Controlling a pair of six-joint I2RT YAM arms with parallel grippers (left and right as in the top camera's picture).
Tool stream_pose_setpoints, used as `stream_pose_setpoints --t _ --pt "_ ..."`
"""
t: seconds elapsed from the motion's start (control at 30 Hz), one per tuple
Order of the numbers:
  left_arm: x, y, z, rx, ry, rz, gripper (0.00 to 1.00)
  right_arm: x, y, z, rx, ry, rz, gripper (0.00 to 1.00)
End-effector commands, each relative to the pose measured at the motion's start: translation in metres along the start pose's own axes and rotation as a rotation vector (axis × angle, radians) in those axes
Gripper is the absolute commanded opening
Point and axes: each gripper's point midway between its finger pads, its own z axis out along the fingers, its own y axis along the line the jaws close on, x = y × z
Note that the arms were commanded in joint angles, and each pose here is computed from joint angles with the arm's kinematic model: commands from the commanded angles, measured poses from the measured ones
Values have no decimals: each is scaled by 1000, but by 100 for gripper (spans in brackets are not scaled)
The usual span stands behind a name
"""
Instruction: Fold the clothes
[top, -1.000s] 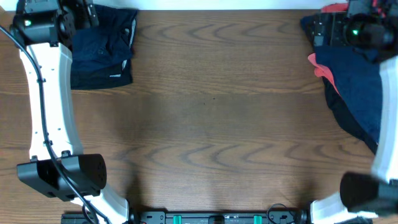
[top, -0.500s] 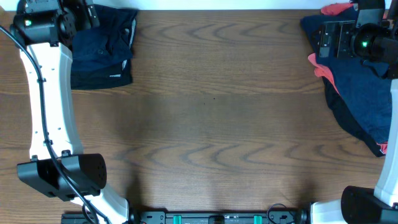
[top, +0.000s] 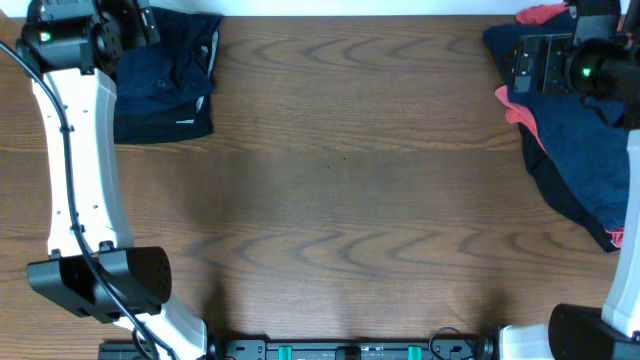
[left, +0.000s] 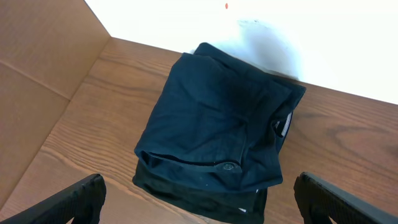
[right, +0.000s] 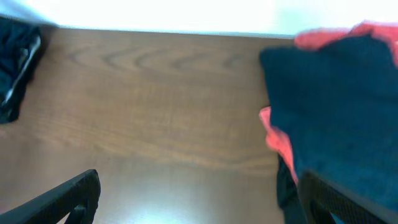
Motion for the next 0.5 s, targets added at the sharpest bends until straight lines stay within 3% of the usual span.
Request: stream_pose_setpoints --t 0.0,0.13,0.47 --pt "-1 3 -1 -5 -2 -13 98 -4 17 -22 -1 -106 -81 99" --pt "-1 3 -1 -5 -2 -13 98 4 33 -31 -12 -260 -155 99" --pt "-1 3 -1 -5 -2 -13 98 105 34 -9 -9 -472 -201 99"
